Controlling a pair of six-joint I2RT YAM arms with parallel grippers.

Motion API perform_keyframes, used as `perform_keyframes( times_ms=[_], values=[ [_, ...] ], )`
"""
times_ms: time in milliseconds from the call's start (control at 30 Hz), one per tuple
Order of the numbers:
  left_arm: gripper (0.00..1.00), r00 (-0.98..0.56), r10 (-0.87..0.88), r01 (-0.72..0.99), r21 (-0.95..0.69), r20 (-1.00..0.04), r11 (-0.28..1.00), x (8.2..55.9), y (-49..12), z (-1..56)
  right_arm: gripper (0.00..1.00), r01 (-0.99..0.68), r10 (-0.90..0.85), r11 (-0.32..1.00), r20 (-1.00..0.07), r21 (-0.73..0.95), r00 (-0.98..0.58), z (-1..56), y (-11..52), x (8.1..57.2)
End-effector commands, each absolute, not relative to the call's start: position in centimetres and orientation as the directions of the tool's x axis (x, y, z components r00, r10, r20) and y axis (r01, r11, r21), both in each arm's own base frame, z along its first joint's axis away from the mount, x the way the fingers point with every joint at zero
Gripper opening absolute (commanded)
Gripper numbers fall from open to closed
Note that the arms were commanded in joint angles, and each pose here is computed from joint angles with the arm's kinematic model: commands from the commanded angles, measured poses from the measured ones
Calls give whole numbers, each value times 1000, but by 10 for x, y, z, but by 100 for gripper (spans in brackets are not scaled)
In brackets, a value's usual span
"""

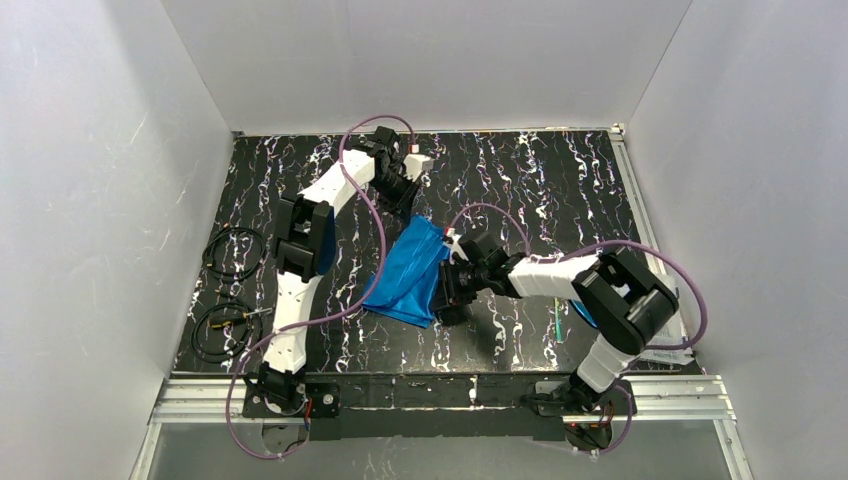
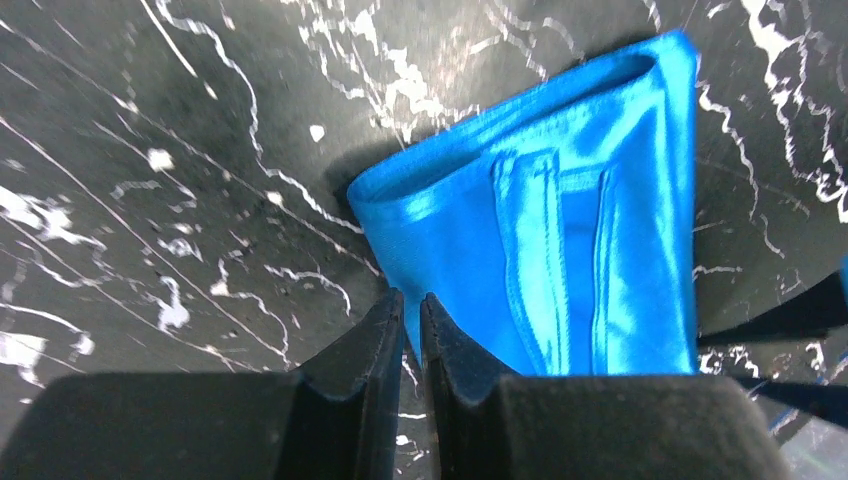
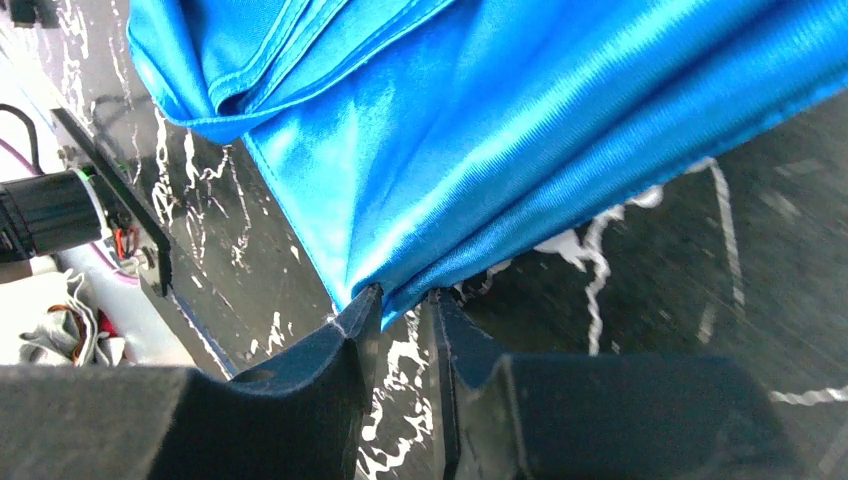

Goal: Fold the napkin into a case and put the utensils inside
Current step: Rotate the 2/3-rectangle-folded napkin at the center of the board.

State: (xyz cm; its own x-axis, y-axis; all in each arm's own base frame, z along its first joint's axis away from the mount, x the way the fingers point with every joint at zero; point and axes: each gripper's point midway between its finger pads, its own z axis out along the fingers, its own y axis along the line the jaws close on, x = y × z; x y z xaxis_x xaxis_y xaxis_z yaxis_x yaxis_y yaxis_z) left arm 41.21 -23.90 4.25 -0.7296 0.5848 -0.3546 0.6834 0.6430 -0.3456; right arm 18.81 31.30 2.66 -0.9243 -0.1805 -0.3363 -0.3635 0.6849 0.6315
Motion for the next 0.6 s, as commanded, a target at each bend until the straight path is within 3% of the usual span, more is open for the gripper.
perform_keyframes(
  times_ms=[0, 367, 567],
  values=[
    [11, -710, 593, 704, -377, -381, 601, 413, -255, 54, 32, -422, -233, 649, -364, 633, -902, 21, 334, 189],
    [11, -698, 605, 715, -416, -383, 562, 413, -269, 54, 34, -477, -228, 568, -429, 670, -874, 40, 381, 191],
    [18, -699, 581, 716, -416, -418, 561, 407, -259, 98, 37, -547, -175, 576, -562, 607, -809, 88, 345, 214]
  ],
)
